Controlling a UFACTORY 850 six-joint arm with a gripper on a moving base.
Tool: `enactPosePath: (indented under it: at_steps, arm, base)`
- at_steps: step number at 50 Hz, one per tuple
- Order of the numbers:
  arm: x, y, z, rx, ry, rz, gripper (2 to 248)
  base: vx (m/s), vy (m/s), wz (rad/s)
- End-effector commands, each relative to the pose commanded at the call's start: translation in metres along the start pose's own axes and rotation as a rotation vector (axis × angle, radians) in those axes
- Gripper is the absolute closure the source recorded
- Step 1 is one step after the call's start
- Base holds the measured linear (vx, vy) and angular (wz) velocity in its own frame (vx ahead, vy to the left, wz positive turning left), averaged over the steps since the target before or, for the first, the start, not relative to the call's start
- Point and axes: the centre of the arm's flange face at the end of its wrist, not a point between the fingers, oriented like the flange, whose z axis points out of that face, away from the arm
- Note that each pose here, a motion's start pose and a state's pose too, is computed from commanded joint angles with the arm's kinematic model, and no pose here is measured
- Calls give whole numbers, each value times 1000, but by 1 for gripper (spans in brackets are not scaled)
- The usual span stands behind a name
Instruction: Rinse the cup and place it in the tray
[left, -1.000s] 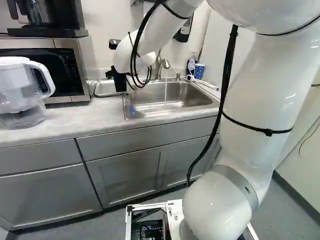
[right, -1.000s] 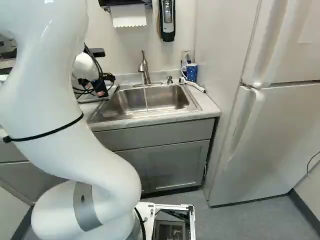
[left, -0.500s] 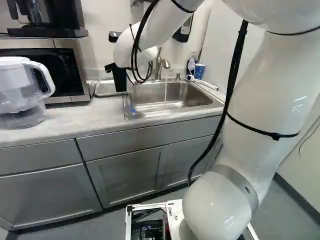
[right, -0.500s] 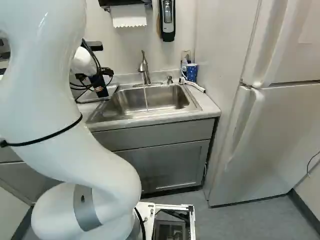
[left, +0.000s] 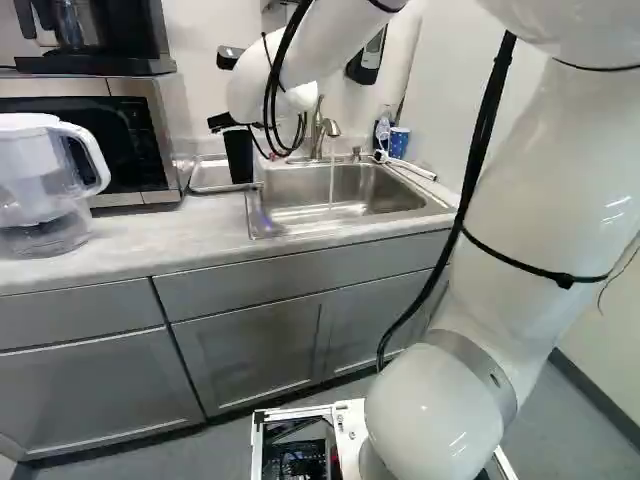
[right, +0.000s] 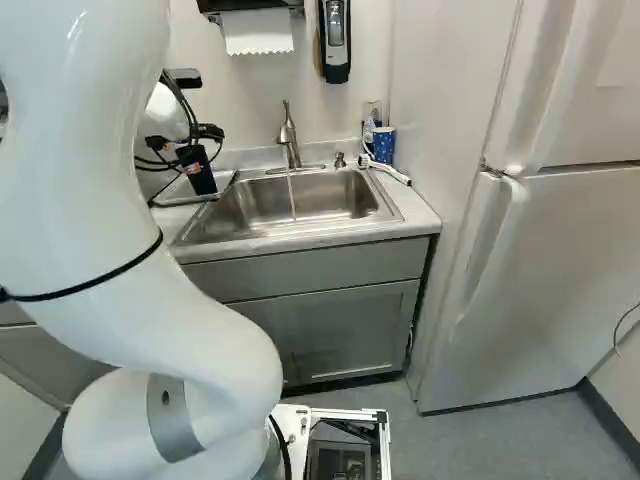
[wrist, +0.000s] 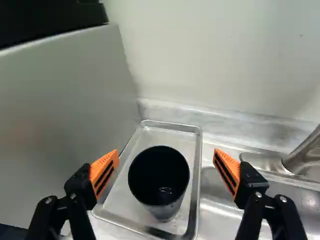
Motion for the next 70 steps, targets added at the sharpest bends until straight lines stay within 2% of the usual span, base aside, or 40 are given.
enactPosePath:
  at_steps: [15,59,70]
  arm:
    - [13,7,-14,-12,31,1,3]
    - [42,60,-77,-108,122,-58,3]
    - [39,74,-86,-137,124,-49,3]
  base:
    - [0,0,0]
    - [0,0,0]
    - [0,0,0]
